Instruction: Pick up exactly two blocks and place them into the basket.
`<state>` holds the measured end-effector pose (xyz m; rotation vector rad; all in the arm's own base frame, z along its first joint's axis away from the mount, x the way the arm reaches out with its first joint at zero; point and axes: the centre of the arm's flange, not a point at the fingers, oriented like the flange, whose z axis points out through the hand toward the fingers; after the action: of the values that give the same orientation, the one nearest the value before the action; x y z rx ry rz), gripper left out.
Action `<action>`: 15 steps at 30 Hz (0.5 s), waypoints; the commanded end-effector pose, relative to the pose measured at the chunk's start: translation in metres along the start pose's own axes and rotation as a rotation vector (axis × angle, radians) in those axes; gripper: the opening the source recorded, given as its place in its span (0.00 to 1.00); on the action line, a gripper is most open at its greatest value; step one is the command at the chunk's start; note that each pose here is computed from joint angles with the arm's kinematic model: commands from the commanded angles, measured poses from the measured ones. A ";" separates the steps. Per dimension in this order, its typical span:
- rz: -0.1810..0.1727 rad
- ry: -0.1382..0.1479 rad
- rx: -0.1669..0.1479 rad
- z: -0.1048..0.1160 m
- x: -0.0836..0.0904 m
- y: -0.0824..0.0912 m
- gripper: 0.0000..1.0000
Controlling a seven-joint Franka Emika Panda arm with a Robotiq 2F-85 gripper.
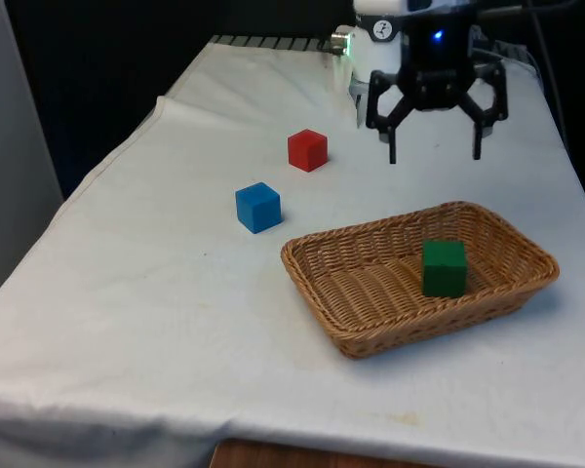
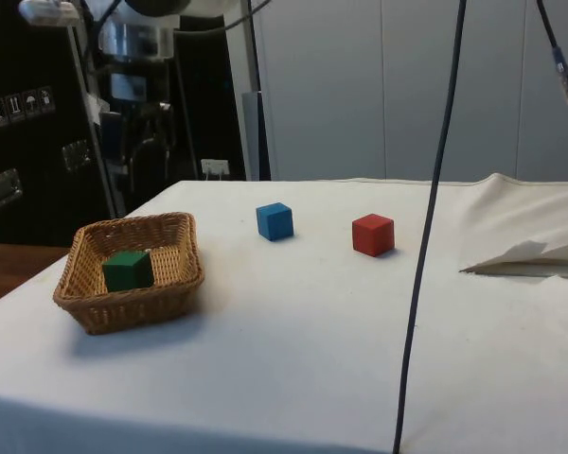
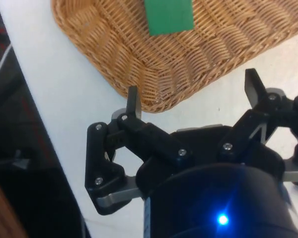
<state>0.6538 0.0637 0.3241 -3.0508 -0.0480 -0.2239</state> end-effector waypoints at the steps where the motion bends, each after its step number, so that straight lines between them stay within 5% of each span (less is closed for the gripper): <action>1: 0.002 0.006 0.017 0.002 -0.002 0.004 1.00; 8: 0.006 -0.003 0.036 0.007 -0.010 0.028 1.00; 15: -0.004 -0.004 0.021 0.002 -0.015 0.048 1.00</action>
<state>0.6430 0.0158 0.3142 -3.0305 -0.0559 -0.2077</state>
